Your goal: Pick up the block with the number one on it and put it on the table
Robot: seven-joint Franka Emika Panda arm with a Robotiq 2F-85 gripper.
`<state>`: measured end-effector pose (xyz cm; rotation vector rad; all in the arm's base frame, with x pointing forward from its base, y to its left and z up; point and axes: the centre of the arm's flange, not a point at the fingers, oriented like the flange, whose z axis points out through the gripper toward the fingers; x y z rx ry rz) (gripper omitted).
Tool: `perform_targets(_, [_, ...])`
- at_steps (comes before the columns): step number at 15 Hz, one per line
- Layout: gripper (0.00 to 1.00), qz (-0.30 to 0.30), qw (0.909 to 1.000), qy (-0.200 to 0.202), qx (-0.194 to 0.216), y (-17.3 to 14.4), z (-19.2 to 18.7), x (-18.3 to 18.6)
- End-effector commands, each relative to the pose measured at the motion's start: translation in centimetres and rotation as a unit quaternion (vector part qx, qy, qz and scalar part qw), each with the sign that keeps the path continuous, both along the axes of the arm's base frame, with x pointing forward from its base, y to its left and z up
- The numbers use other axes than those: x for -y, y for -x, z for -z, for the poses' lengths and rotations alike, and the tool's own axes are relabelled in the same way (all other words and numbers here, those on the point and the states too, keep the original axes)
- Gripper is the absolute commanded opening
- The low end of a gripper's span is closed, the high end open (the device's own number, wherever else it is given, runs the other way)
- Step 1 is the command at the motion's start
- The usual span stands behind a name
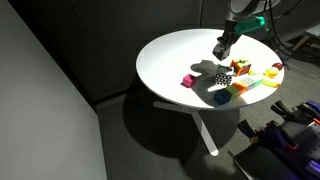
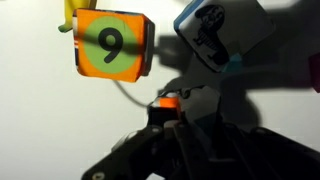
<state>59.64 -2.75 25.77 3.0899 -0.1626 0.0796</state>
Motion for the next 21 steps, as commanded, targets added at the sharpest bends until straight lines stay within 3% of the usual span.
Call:
perform_targets(1, [0.07, 0.02, 0.9997, -0.009, 0.01, -2.3, 0.8, 1.0])
perform_targets(5, [0.07, 0.036, 0.9992, -0.018, 0.003, -2.4, 2.2, 1.6])
perform_targets(7, [0.47, 0.041, 0.999, -0.02, -0.002, -2.2, 2.6, 1.7])
perform_targets(8, [0.48, 0.04, 0.999, -0.019, -0.003, -2.1, 2.6, 1.7])
perform_targets(14, [0.96, 0.037, 0.9992, -0.009, -0.016, -1.0, 1.7, 1.0])
perform_targets(15, [1.0, 0.035, 0.9992, -0.009, -0.016, -0.8, 1.4, 0.8])
perform_targets(21, [1.0, 0.022, 0.9987, -0.006, -0.045, 1.0, -1.2, -0.5])
